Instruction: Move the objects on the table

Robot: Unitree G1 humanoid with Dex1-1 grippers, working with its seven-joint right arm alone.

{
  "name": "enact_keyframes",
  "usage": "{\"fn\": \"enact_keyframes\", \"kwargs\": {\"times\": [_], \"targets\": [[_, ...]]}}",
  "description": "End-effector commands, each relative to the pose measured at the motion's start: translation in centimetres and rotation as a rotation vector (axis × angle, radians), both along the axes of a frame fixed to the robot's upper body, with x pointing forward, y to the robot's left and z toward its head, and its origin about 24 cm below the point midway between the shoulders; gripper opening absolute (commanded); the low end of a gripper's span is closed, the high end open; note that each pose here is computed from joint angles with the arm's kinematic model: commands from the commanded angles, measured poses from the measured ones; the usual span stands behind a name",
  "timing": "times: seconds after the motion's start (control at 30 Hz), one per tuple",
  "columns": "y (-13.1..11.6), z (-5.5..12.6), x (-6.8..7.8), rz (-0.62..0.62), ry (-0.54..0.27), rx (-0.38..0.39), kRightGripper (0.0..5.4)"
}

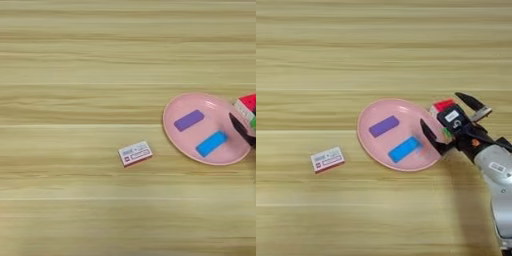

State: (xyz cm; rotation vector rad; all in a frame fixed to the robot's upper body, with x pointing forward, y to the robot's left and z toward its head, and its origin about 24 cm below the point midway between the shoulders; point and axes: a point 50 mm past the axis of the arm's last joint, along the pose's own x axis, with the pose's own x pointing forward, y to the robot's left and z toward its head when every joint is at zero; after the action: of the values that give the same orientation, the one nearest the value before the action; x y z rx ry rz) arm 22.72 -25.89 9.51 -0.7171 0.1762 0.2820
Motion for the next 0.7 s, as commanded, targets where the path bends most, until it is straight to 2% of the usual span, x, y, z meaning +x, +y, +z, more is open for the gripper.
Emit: {"fn": "enact_keyframes", "kwargs": {"times": [0.03,0.27,0.4,0.53,0.7], "targets": [[-0.8,2.1,0.2,-0.004,-0.051,-0.061,5.36],[-0.9,3.3,1.4,0.063,0.025,-0.065,5.36],[-0.5,3.8,1.9,0.099,0.076,-0.031,5.36],[-0.2,3.4,2.1,0.124,0.146,-0.013,5.36],[-0.4,1.8,0.9,0.197,0.256,-0.173,5.36]]}}
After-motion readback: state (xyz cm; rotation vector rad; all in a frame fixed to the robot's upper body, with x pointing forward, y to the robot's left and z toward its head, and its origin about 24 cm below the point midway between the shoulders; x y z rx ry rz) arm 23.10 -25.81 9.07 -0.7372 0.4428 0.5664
